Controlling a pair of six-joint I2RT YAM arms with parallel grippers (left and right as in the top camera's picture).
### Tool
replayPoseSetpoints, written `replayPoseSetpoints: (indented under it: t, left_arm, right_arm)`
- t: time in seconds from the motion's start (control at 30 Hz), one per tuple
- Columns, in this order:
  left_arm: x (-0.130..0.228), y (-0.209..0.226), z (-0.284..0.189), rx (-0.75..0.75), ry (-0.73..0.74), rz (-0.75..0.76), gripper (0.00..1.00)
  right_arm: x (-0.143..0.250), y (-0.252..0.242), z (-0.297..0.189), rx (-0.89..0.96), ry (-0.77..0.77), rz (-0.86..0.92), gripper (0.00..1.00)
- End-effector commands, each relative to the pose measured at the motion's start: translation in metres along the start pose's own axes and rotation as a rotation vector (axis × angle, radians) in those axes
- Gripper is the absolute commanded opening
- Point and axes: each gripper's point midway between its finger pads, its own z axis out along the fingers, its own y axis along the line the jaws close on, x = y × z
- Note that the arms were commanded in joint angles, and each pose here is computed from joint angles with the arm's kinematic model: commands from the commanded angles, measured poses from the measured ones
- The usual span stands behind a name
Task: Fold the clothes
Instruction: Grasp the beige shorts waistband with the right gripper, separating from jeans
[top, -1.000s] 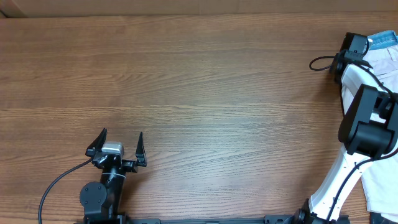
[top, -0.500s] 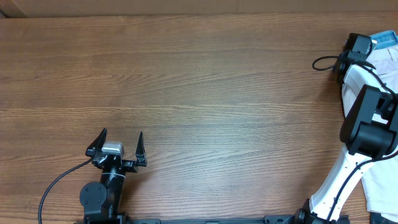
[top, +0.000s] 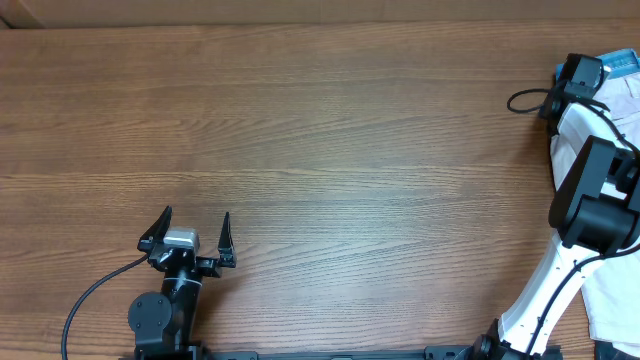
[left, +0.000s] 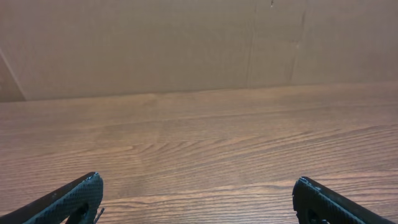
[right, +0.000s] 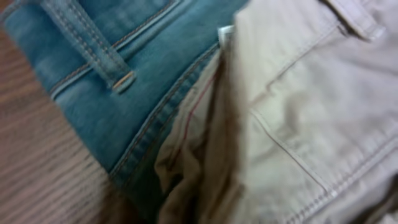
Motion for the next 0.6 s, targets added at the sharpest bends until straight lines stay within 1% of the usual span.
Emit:
replayPoseSetpoints:
  t: [0.0, 0.13, 0.23, 0.27, 0.33, 0.57]
  left_arm:
    - [0.0, -0.003, 0.0, 0.015, -0.006, 0.021, 1.0]
    - [0.0, -0.003, 0.0, 0.015, -0.006, 0.021, 1.0]
    - [0.0, -0.003, 0.0, 0.015, -0.006, 0.021, 1.0]
    - [0.0, -0.003, 0.0, 0.015, -0.006, 0.021, 1.0]
    - [0.0, -0.003, 0.0, 0.015, -0.006, 0.021, 1.0]
    - [0.0, -0.003, 0.0, 0.015, -0.006, 0.021, 1.0]
  right_arm:
    - [0.036, -0.018, 0.03, 0.055, 0.093, 0.0, 0.04]
    - [0.03, -0.019, 0.027, 0.06, 0.093, 0.005, 0.04]
    - [0.021, -0.022, 0.021, 0.065, 0.096, 0.065, 0.04]
    - [0.01, -0.024, 0.014, 0.065, 0.085, 0.122, 0.04]
    - [-0.005, -0.024, 0.004, 0.04, 0.066, 0.162, 0.04]
    - [-0.056, -0.021, -0.042, -0.096, -0.028, 0.212, 0.04]
